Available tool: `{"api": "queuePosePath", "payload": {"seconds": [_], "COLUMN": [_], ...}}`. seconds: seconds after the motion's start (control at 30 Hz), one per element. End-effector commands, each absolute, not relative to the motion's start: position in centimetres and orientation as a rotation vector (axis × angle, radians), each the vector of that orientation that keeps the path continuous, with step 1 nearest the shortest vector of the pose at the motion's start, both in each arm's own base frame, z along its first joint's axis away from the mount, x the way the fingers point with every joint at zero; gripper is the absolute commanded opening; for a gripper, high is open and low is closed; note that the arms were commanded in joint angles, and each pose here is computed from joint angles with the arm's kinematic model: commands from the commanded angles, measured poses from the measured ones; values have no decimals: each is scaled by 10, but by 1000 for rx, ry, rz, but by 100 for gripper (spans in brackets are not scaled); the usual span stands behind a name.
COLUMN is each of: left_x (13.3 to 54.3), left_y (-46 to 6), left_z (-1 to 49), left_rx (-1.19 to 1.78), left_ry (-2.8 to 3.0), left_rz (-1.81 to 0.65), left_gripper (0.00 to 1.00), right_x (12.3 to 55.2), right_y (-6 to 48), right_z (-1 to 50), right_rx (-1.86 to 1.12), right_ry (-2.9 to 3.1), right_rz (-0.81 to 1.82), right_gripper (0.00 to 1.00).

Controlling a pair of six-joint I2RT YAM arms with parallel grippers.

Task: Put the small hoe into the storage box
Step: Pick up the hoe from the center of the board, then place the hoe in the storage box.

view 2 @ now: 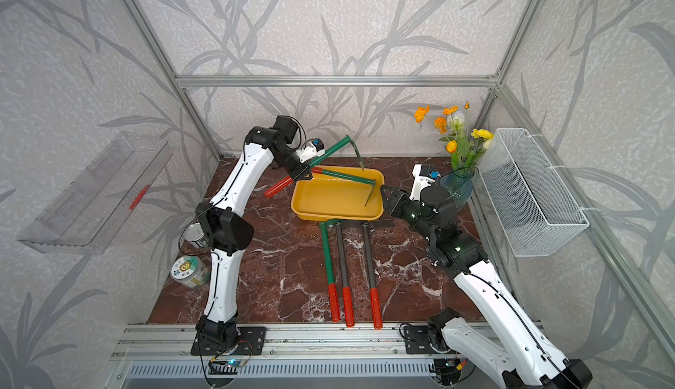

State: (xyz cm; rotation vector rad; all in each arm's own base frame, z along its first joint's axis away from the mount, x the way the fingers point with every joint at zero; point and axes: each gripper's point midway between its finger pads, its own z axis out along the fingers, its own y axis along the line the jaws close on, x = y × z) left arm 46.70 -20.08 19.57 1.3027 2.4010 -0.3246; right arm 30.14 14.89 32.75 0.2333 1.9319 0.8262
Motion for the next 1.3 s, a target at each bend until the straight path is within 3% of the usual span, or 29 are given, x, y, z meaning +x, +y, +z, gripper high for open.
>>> {"api": "queuePosePath", "payload": {"seconds": [0.0,0.67,1.07,1.27], "left_x": [459,491,495,495], "left_y": [-211,-221,-224,-232], "left_z": [184,106,80,75], "left_rx": [1455,1552,1578,1590], "left_ry": [2347,2379,2393,2371], "left_rz": [-373,-191,-138,-146], "left_gripper": [0,0,6,13], "right_x": [303,344,344,346], "right_y": [145,169,169,169], "right_z": [310,263,251,247], "right_rx": [238,271,287,292], "right_ry": [1986,2059,2066,2069], "right_rz": [795,852,855,858], "right_gripper": [52,50,48,48]}}
